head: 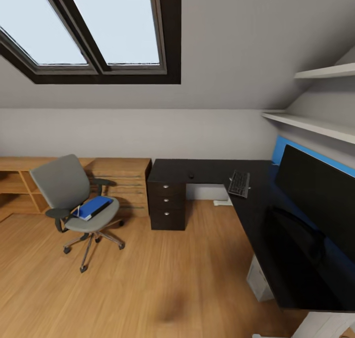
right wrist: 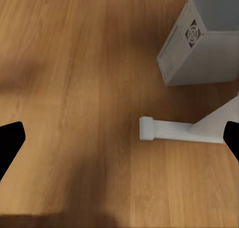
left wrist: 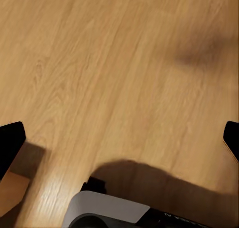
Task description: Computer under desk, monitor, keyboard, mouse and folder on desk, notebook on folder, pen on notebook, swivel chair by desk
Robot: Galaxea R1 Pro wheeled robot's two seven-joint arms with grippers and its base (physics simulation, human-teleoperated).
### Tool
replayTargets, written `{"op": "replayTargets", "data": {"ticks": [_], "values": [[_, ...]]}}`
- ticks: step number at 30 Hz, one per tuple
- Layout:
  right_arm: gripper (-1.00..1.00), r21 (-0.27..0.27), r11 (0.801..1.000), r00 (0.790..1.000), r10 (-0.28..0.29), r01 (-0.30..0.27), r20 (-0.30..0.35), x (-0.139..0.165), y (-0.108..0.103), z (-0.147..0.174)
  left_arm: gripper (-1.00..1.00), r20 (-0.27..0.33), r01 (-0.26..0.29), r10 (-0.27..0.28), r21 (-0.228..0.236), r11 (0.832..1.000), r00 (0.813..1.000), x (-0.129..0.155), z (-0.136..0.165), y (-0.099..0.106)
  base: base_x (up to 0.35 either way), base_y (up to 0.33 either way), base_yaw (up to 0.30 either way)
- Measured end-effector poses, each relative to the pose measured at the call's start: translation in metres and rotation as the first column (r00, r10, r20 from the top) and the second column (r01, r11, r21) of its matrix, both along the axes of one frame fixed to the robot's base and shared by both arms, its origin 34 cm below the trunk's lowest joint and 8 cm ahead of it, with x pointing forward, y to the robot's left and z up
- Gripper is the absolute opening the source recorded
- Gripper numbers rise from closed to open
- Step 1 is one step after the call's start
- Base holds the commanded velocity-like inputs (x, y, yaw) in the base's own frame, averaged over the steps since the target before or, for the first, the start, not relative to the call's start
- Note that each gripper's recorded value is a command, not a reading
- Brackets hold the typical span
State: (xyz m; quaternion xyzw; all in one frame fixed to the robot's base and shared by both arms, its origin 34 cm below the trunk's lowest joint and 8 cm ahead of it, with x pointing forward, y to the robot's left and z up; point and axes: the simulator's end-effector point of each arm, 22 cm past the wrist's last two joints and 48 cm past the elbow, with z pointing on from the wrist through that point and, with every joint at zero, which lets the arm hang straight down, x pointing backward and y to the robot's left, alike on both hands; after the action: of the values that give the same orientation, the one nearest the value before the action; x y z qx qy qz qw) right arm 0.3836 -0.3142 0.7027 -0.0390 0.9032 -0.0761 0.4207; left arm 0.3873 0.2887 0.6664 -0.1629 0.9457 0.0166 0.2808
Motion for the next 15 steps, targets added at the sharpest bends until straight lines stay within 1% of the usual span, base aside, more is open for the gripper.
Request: {"op": "replayTargets", "data": {"ticks": [15], "values": [[1.00, 0.000, 1.000, 1.000, 0.000, 0.000, 0.000, 0.0001, 0.0000, 0.0000, 1.00, 0.000, 0.000, 0.000, 0.000, 1.000, 1.000, 0.0001, 0.0000, -0.0001, 0.332, 0.000, 0.000]]}}
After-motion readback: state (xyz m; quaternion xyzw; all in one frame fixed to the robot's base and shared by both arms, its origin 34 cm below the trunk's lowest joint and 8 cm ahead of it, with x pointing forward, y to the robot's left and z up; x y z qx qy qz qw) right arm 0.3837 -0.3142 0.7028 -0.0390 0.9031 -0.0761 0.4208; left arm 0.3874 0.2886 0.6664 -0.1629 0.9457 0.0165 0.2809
